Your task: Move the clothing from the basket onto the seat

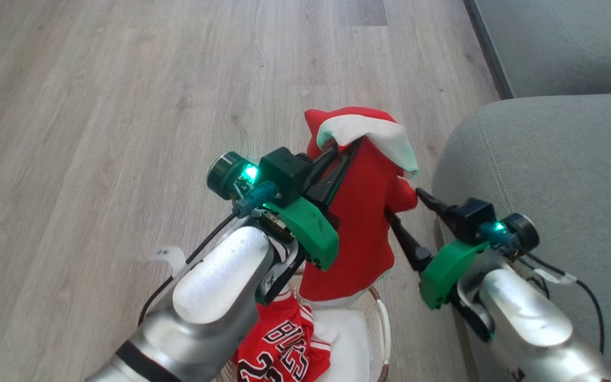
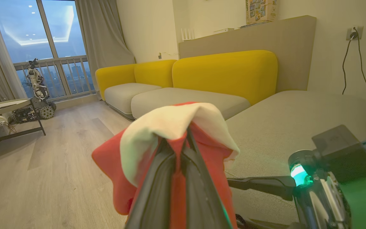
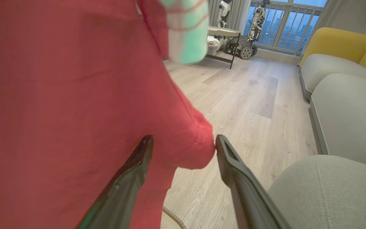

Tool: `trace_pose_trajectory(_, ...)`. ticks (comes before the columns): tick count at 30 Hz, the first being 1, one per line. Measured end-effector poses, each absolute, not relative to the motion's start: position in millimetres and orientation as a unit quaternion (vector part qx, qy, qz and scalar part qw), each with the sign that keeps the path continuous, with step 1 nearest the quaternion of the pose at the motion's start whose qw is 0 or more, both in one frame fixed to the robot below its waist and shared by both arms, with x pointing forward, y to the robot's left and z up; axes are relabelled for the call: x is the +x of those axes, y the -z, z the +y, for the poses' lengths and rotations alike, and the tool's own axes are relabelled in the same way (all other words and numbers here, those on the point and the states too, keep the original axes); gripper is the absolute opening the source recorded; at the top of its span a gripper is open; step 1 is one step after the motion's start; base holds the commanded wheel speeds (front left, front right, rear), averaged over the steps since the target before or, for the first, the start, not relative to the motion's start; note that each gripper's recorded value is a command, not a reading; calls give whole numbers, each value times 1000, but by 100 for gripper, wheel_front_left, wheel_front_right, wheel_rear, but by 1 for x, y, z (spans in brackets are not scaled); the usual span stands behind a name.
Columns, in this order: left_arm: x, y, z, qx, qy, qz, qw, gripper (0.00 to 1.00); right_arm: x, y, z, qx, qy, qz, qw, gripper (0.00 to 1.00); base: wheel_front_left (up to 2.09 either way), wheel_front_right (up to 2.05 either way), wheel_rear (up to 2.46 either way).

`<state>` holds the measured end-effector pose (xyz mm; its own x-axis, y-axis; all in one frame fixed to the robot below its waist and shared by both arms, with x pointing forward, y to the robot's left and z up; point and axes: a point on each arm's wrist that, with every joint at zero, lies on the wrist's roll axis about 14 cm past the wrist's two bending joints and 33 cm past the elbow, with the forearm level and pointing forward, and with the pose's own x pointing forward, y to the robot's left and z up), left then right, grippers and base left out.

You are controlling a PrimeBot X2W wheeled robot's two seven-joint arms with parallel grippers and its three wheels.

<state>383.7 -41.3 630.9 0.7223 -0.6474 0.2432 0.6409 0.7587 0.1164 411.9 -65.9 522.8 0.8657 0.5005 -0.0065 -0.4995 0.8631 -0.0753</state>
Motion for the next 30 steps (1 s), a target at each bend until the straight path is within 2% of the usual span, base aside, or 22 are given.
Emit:
trace_pose_trajectory(7,381,-632,-41,11,349,-137,927,0,400,-506,-42,-64,-313,21,947,100,0,0,0)
trace_pose_trajectory(13,379,-632,-43,11,350,-140,926,0,407,-517,-34,-98,-337,10,937,100,0,0,0)
trace_pose_trajectory(14,379,-632,-43,8,350,-139,926,0,408,-519,-32,-100,-340,7,935,97,0,0,0)
trace_pose_trajectory(15,380,-631,-43,6,350,-137,927,0,408,-520,-30,-102,-342,6,934,78,0,0,0)
trace_pose_trajectory(16,380,-631,-42,6,349,-137,927,0,408,-520,-29,-102,-345,6,933,53,0,0,0)
trace_pose_trajectory(18,381,-630,-42,5,349,-136,927,0,407,-519,-25,-107,-352,7,930,22,0,0,0)
trace_pose_trajectory(19,381,-630,-42,5,348,-135,928,0,406,-517,-23,-108,-355,8,928,1,0,0,0)
trace_pose_trajectory(30,393,-615,-31,-10,326,-113,938,0,411,-532,-32,-85,-338,-10,937,0,0,0,0)
